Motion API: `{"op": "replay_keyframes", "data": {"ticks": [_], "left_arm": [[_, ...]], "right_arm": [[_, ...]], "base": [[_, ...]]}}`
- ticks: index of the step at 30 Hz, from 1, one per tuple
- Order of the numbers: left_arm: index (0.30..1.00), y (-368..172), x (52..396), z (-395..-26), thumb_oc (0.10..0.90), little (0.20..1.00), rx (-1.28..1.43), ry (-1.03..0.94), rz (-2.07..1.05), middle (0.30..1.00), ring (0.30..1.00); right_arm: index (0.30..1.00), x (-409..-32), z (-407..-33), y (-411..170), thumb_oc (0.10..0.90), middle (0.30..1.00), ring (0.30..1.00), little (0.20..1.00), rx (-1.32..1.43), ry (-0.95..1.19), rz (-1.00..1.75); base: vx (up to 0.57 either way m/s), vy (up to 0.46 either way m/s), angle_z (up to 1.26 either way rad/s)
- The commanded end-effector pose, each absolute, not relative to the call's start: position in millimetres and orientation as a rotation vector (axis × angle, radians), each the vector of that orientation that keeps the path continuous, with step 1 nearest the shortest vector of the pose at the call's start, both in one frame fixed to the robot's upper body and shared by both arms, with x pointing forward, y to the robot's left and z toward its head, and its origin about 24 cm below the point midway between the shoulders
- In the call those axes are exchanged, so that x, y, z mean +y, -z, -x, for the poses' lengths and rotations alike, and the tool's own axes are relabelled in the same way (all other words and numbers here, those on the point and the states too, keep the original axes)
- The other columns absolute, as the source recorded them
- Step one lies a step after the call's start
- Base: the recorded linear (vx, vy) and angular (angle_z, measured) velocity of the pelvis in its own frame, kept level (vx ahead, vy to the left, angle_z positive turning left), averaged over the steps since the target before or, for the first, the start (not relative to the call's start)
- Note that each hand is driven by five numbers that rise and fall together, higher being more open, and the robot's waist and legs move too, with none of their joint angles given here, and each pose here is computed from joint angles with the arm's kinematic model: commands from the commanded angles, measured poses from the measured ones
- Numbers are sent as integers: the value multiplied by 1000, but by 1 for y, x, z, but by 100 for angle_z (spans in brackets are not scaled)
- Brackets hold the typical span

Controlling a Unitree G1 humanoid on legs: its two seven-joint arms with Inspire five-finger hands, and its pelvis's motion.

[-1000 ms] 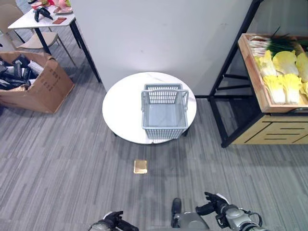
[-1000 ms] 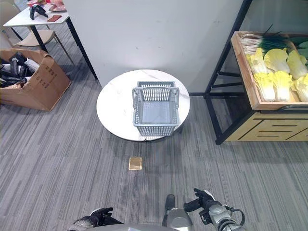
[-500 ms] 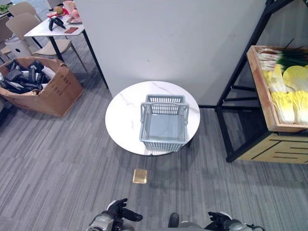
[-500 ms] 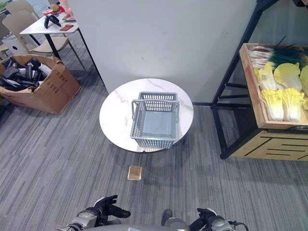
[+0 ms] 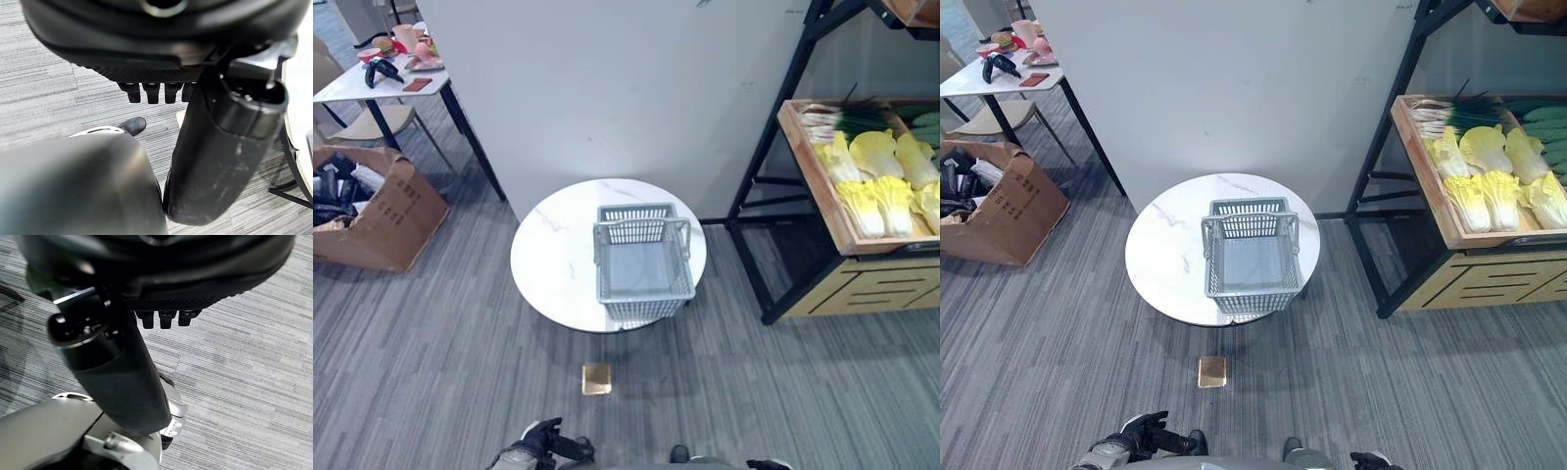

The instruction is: Get the vegetables into the basket

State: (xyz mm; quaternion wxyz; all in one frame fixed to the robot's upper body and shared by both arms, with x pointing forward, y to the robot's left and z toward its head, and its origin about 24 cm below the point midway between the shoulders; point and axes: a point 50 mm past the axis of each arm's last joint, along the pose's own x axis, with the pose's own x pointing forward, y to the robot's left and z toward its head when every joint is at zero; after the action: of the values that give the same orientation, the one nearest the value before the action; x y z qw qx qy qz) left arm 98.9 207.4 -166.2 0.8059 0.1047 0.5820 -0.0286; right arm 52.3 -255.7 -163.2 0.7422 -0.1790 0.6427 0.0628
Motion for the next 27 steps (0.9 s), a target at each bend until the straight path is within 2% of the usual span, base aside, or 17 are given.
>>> {"op": "replay_keyframes", "data": {"ticks": [1,4,8,11,13,15,17,18,19,27], "left_arm": [[1000,169,222,-77,900,1000,1331,64,-312,1000,1000],[1000,169,222,-77,900,1000,1328,59,-307,1000,1000],[1000,168,227,-76,900,1000,1322,31,-295,1000,1000],[1000,168,229,-72,900,1000,1321,18,-283,1000,1000],[1000,168,229,-72,900,1000,1319,17,-279,1000,1000],[1000,167,229,-74,900,1000,1315,14,-276,1000,1000],[1000,167,229,-74,900,1000,1316,14,-276,1000,1000],[1000,167,232,-71,900,1000,1327,14,-282,1000,1000],[1000,167,232,-71,900,1000,1327,15,-282,1000,1000],[1000,168,239,-56,900,1000,1374,-40,-272,1000,1000]], "right_arm": [[1000,-234,-90,162,900,1000,1000,1000,1290,-174,355],[1000,-235,-101,159,900,1000,1000,1000,1243,-134,310],[1000,-243,-152,136,900,1000,1000,1000,1014,-55,274],[1000,-254,-201,95,900,1000,1000,1000,750,-22,311],[1000,-260,-208,86,900,1000,1000,1000,705,1,323],[1000,-262,-239,53,900,1000,1000,1000,543,-14,346],[1000,-260,-248,42,900,1000,1000,1000,492,-29,332],[1000,-258,-265,14,900,1000,1000,1000,374,-81,339],[1000,-258,-265,14,900,1000,1000,1000,375,-81,339],[1000,-228,-309,-102,900,1000,1000,1000,-121,-166,452]], "base": [[39,103,-8],[16,65,-2],[-7,52,-4],[-8,56,-9],[-3,40,-7],[-10,50,-6],[-5,21,-1],[0,0,0],[0,0,0],[2,3,2]]}}
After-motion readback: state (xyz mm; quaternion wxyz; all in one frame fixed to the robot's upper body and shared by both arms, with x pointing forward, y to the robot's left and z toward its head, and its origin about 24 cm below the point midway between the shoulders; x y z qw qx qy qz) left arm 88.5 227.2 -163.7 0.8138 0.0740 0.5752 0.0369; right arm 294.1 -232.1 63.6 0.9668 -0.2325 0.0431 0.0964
